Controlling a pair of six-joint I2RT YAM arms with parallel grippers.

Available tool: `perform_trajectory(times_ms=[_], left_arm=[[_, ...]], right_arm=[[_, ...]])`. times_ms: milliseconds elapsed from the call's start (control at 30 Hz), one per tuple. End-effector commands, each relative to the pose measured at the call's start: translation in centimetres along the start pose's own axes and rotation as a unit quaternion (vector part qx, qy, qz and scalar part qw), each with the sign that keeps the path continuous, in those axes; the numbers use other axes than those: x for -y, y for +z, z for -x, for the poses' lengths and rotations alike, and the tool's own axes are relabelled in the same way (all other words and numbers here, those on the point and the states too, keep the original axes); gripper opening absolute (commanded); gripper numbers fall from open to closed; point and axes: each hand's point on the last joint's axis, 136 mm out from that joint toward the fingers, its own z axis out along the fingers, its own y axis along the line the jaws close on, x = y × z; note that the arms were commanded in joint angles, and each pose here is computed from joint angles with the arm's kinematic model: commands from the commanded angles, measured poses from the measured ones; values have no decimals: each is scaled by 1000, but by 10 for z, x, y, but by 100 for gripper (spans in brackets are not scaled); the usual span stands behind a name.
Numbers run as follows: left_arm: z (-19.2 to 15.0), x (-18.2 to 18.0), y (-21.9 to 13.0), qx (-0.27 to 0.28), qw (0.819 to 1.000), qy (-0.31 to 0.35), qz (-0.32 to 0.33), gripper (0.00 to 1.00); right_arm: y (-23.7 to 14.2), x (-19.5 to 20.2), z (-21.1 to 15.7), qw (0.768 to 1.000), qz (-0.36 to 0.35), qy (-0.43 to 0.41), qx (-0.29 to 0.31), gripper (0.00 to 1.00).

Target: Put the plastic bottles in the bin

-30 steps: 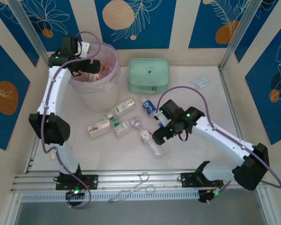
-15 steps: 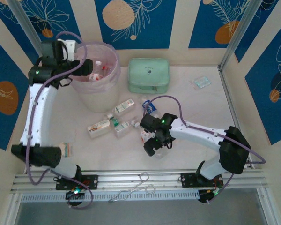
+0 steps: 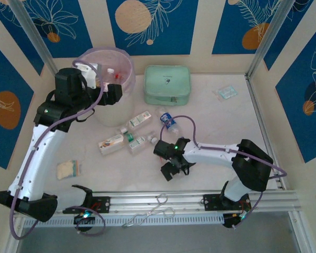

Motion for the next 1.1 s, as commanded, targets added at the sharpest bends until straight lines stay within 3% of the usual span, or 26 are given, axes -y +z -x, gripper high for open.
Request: perform_trajectory(times_ms=[0,200,333,533,633,833,967,1067], left_arm=[[3,31,-6,19,996,-28,-77,99],[-40,82,10,-23,979,-66,-193,99],[-79,88,25,-60,977,-77,-189,100],[-113,83,39,-63,975,-117,-179,99],[-121,84,43,-76,974,-119,-179,100],[-123,83,40,-72,973,-128,-179,99],[-118,92,38,-60,965,-151,-208,99],[-107,102,33,-37,956,-172,-235,99]], right_arm=[[7,-2,6,999,-7,29,21,97],[9,-2,0,999,-5,44,24,89],[13,-1,-5,998,1,55,26,82],[9,0,-7,998,7,60,35,77],[2,-1,-9,997,18,58,38,62],[-30,12,-20,996,24,71,57,59],[-65,19,-8,983,84,108,121,55],[-93,25,9,961,149,140,188,50]])
